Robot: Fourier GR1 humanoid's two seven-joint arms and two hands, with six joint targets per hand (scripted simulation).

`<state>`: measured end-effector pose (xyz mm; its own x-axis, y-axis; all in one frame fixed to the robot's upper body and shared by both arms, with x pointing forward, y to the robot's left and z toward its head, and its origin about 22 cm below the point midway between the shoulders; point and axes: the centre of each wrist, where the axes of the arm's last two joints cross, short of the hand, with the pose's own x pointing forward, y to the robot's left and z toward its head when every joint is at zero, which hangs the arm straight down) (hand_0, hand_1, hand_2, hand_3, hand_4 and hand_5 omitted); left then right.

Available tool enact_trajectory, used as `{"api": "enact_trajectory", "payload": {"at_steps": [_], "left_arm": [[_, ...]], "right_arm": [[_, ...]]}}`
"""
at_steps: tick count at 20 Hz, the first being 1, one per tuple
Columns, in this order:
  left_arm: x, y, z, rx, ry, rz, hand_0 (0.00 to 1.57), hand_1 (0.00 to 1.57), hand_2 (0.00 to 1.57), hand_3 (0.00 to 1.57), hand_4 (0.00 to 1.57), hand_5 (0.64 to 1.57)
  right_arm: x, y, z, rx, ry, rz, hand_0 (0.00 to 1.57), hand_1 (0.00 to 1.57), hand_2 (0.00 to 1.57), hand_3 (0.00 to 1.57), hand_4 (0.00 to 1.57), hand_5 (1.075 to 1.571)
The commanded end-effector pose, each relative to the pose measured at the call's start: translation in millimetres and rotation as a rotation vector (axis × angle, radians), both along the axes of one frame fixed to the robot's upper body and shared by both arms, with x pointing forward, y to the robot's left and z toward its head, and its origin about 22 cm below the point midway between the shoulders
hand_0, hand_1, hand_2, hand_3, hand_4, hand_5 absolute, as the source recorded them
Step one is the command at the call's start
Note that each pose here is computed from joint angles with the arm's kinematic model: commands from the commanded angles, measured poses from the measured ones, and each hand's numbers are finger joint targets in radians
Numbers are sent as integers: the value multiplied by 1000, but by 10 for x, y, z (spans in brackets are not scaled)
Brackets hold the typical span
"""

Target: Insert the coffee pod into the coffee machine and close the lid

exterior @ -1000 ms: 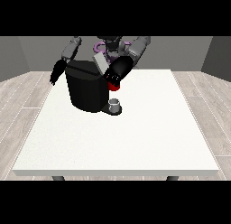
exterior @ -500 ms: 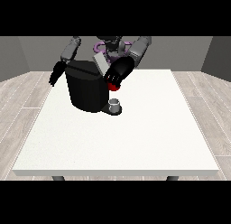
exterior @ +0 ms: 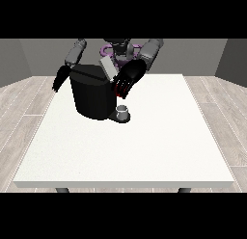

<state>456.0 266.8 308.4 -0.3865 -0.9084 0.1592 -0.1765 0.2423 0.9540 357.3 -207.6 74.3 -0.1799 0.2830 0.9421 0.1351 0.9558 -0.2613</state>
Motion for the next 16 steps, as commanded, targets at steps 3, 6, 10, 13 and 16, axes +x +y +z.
{"api": "enact_trajectory", "payload": {"at_steps": [3,6,10,13,16], "left_arm": [[16,-14,22,4,15,7,0,0,432,326,0,1571],[34,-41,-79,11,87,23,0,0,299,199,0,1571],[71,-168,-866,-40,228,-14,0,0,0,0,0,1571],[10,-391,-1333,-39,286,-76,0,0,0,0,0,1571],[-4,-403,-1424,-179,341,-91,0,0,282,0,0,1571]], "right_arm": [[22,114,-4,36,6,11,0,0,0,0,90,1571],[0,-37,-124,19,75,-4,0,0,0,0,144,1571],[-218,-194,-547,57,211,-64,0,0,0,0,0,1571],[-345,-443,-821,73,250,-116,0,0,0,0,0,1571],[-585,-443,-1165,79,297,-135,0,0,0,0,0,1571]]}}
